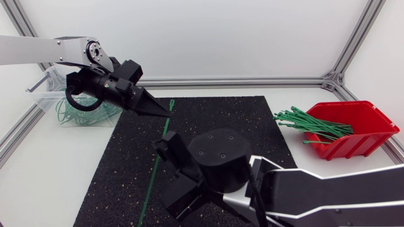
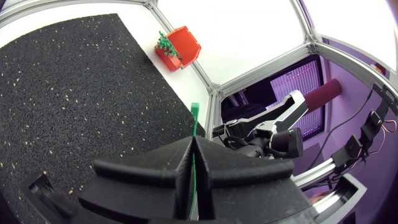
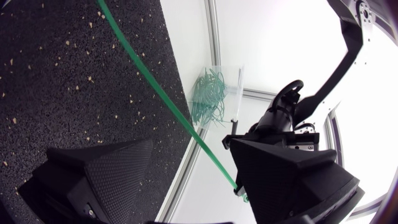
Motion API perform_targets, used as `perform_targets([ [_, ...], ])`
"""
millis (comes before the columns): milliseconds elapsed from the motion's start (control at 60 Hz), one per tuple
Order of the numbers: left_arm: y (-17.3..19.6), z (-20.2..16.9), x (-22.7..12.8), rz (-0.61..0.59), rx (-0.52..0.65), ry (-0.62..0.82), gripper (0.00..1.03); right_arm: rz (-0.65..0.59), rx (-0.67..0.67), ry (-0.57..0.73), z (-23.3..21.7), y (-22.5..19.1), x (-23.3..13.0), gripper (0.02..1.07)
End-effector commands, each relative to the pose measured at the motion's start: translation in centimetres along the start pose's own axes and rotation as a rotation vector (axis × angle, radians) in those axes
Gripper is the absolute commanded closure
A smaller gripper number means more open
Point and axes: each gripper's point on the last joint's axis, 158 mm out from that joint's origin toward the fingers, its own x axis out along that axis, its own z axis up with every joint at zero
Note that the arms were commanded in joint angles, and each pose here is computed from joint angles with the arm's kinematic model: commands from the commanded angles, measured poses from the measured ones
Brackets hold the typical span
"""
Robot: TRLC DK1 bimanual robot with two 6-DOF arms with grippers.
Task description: Take a green cable tie from the red box, thread the tail through the head to close it, then place it in the transparent bin on the left.
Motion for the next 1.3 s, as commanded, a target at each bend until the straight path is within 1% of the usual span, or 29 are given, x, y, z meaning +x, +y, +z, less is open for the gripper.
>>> perform_targets([
  [0, 0.5, 0.1, 0.4, -0.012, 0.018, 0.001, 1.0, 0.029, -0.048, -0.015, 0.9, 1.8, 0.2, 0.26],
  [100, 0.6, 0.1, 0.6, -0.014, 0.03, -0.002, 1.0, 0.032, -0.061, -0.033, 1.9, 2.5, 0.2, 0.4],
  [150, 0.7, 0.1, 0.6, -0.014, 0.033, -0.003, 1.0, 0.039, -0.068, -0.042, 2.3, 3.0, 0.3, 0.48],
  [217, 0.7, 0.0, 0.8, -0.016, 0.038, 0.001, 1.0, 0.023, -0.095, -0.046, 2.6, 3.4, 0.5, 0.54],
  [267, 0.7, -0.1, 0.8, -0.017, 0.04, 0.003, 1.0, 0.029, -0.106, -0.051, 2.8, 3.9, 0.7, 0.62],
  [300, 0.7, -0.1, 0.8, -0.017, 0.04, 0.003, 1.0, 0.029, -0.108, -0.052, 2.9, 3.9, 0.7, 0.63],
  [333, 0.6, -0.2, 1.0, -0.019, 0.043, 0.006, 1.0, 0.031, -0.116, -0.059, 3.2, 4.3, 0.8, 0.68],
  [383, 0.6, -0.2, 1.0, -0.02, 0.046, 0.006, 1.0, 0.03, -0.12, -0.065, 3.6, 4.4, 1.0, 0.7],
  [417, 0.6, -0.2, 1.0, -0.02, 0.046, 0.006, 1.0, 0.031, -0.128, -0.077, 4.1, 4.6, 0.9, 0.74],
  [583, 0.8, -0.3, 0.8, -0.017, 0.046, 0.004, 1.0, 0.047, -0.149, -0.102, 5.4, 5.6, 0.8, 0.74],
  [617, 0.7, -0.4, 0.9, -0.018, 0.047, 0.006, 1.0, 0.054, -0.153, -0.109, 5.8, 6.0, 0.8, 0.76],
  [783, 0.7, -0.4, 0.9, -0.019, 0.05, 0.007, 1.0, 0.053, -0.165, -0.155, 7.9, 6.6, 0.5, 0.77],
  [1050, 0.9, -0.5, 0.9, -0.018, 0.051, 0.007, 1.0, 0.065, -0.17, -0.188, 9.2, 7.6, 0.0, 0.77],
  [1283, 1.0, -0.5, 1.0, -0.02, 0.052, 0.009, 1.0, 0.078, -0.159, -0.212, 9.9, 8.4, -0.4, 0.8],
])
